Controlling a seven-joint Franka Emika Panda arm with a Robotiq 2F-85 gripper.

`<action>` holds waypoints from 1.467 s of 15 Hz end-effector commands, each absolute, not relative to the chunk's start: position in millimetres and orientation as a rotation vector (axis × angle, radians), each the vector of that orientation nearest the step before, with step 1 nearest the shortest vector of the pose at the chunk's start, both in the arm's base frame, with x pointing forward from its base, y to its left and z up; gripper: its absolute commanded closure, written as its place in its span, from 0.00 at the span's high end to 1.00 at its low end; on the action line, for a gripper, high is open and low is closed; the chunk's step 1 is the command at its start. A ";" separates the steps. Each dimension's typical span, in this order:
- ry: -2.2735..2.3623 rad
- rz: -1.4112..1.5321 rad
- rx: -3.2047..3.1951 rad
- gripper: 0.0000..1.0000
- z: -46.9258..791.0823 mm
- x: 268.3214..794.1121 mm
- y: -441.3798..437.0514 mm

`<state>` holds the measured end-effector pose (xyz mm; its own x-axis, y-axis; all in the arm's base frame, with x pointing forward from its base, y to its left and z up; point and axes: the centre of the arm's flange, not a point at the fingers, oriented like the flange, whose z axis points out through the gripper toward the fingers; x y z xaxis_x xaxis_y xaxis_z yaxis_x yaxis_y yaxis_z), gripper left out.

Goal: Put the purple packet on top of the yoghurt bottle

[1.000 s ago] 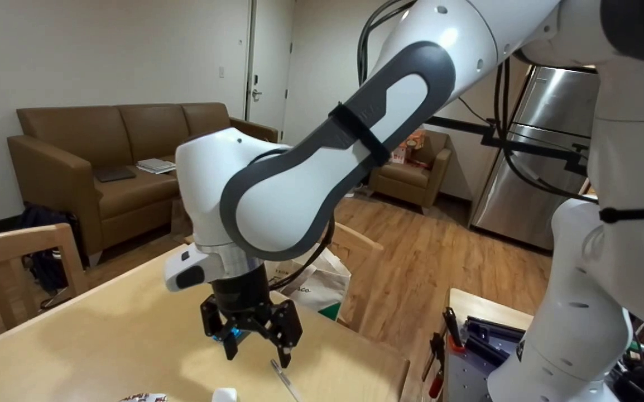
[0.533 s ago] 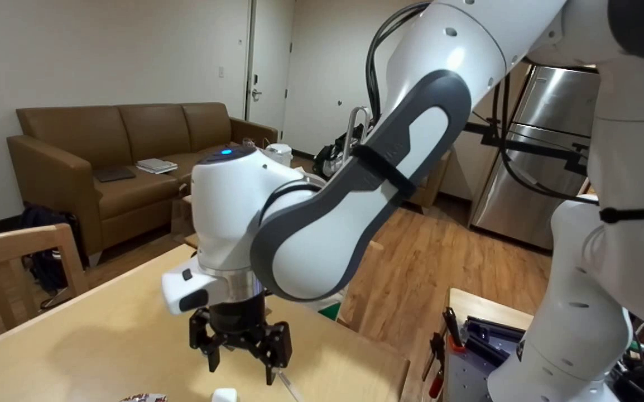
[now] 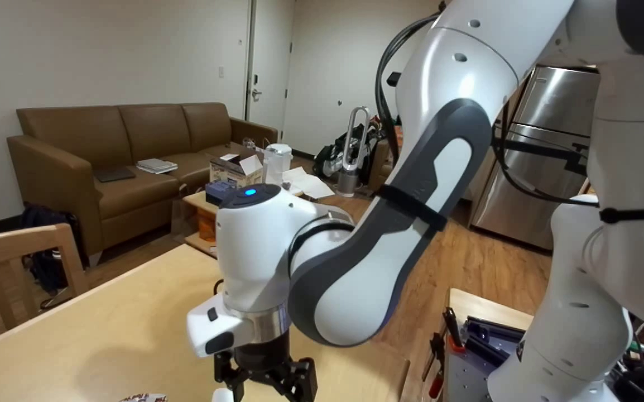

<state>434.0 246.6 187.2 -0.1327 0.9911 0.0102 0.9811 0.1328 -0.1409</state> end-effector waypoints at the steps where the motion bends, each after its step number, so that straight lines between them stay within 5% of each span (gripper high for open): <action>1: -2.281 0.053 -2.063 1.00 154.3 416.5 249.6; 22: -2.292 -0.151 -2.078 1.00 88.2 419.9 255.8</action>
<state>417.8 249.2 96.8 -0.1226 0.9900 0.0697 0.9924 0.1219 0.0145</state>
